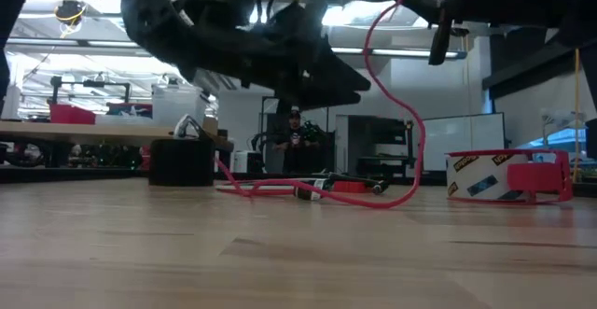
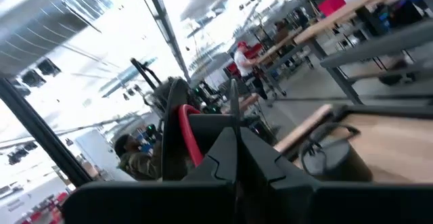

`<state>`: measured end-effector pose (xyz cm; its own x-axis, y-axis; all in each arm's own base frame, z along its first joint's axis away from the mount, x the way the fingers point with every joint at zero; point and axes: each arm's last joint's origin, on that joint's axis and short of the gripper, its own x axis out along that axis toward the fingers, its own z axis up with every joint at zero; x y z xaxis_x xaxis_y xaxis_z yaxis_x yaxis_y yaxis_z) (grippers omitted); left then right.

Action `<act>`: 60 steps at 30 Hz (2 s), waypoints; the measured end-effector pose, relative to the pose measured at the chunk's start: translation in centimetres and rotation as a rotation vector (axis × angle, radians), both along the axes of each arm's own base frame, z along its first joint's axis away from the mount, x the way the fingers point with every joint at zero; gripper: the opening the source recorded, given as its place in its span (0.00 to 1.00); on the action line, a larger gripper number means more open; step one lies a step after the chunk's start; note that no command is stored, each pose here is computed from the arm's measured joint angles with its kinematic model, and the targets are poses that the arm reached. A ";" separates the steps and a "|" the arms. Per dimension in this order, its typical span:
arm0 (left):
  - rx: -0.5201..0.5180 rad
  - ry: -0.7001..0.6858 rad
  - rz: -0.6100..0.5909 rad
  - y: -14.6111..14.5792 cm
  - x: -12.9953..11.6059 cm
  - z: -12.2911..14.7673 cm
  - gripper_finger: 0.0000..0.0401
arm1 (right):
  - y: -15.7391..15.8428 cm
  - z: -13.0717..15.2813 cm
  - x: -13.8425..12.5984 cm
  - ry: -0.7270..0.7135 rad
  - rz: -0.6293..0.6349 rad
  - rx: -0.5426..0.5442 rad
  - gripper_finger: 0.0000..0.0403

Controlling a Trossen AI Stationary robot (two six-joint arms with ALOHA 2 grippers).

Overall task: Coil cords
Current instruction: Coil the red wire onto the spool

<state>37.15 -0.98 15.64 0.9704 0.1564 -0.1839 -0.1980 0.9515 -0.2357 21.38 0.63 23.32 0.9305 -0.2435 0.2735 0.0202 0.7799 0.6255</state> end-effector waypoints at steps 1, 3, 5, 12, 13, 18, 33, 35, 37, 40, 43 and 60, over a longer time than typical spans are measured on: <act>-0.010 -0.010 0.002 0.0 0.1 -0.2 0.35 | 0.0 0.1 0.0 -0.014 -0.002 -0.006 0.01; -0.031 -0.035 0.007 0.0 0.3 -0.5 0.35 | 0.0 0.4 -0.1 -0.034 -0.006 -0.018 0.01; -0.048 -0.064 0.012 0.0 0.5 -0.8 0.35 | 0.0 0.5 -0.2 -0.051 -0.007 -0.017 0.01; -0.023 -0.141 0.025 0.0 2.2 -0.8 0.35 | 0.0 0.9 -0.2 -0.072 -0.010 -0.026 0.01; -0.013 -0.141 0.025 0.0 2.5 -0.8 0.35 | 0.0 1.0 -0.1 -0.074 -0.012 -0.034 0.01; 0.019 -0.147 0.053 0.0 4.1 -1.1 0.35 | 0.0 1.4 0.0 -0.081 -0.007 -0.047 0.01; -0.032 -0.146 0.120 -0.3 5.9 -2.8 0.35 | 0.0 1.4 0.0 -0.081 -0.012 -0.062 0.01; -0.024 -0.152 0.113 -0.5 6.2 -2.6 0.35 | 0.0 1.4 0.0 -0.081 -0.012 -0.062 0.01; -0.022 -0.153 0.109 -0.7 6.4 -2.4 0.35 | 0.0 1.4 0.0 -0.081 -0.012 -0.062 0.01; -0.013 -0.151 0.107 -0.7 6.7 -2.2 0.35 | 0.0 1.4 0.0 -0.082 -0.012 -0.062 0.01; -0.010 -0.139 0.110 -0.6 6.9 -2.1 0.35 | 0.0 1.4 0.0 -0.084 -0.012 -0.062 0.01; -0.015 -0.039 0.117 -0.6 7.1 -2.7 0.04 | 0.0 1.6 -0.1 -0.103 -0.012 -0.061 0.01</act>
